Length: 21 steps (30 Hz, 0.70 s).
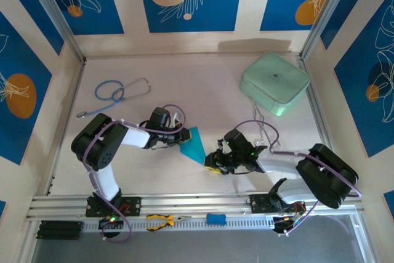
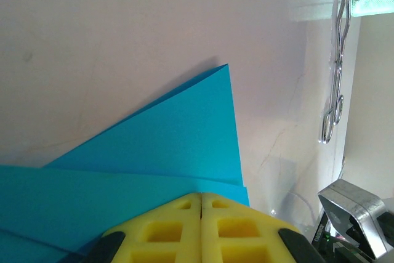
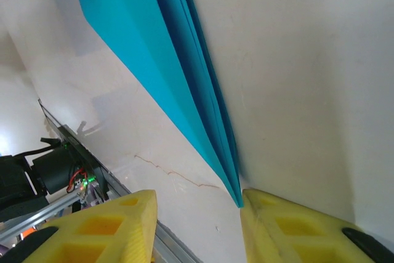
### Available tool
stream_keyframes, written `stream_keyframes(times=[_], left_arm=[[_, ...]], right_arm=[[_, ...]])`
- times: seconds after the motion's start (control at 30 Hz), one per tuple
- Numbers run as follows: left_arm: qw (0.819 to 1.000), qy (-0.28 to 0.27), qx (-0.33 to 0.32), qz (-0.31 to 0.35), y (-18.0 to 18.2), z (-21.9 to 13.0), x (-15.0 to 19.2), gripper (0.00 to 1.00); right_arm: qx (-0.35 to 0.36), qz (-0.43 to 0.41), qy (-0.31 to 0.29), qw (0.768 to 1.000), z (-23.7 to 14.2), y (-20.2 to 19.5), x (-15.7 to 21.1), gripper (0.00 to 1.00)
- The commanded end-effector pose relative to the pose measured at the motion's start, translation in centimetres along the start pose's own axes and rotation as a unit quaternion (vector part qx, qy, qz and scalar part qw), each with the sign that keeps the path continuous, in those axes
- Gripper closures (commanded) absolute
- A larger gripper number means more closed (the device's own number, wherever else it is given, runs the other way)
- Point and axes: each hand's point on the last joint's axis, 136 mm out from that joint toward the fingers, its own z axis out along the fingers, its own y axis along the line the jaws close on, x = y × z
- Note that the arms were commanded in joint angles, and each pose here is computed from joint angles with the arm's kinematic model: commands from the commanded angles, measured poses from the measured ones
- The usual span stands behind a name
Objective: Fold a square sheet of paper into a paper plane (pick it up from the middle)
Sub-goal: Turn over the paper at the center of the table.
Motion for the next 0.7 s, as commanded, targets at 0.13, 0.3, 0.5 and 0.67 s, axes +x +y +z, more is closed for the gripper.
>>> stream_keyframes(times=[0.13,0.3,0.5,0.67], left_arm=[[0.998,0.022,-0.045,-0.043,3.5,0.2,1.8,0.91],[0.998,0.023,-0.044,-0.045,3.5,0.3,1.9,0.92],[0.998,0.023,-0.04,-0.044,3.4,0.3,1.8,0.92],[0.998,0.022,-0.037,-0.046,3.2,0.3,1.7,0.91]], right_arm=[[-0.026,-0.003,-0.022,0.999,-0.3,0.8,-0.9,0.57],[-0.04,-0.004,-0.017,0.999,0.1,1.2,-1.0,0.56],[-0.04,-0.01,-0.023,0.999,0.4,1.3,-1.7,0.57],[-0.05,-0.039,-0.025,0.998,0.6,2.1,-2.3,0.57]])
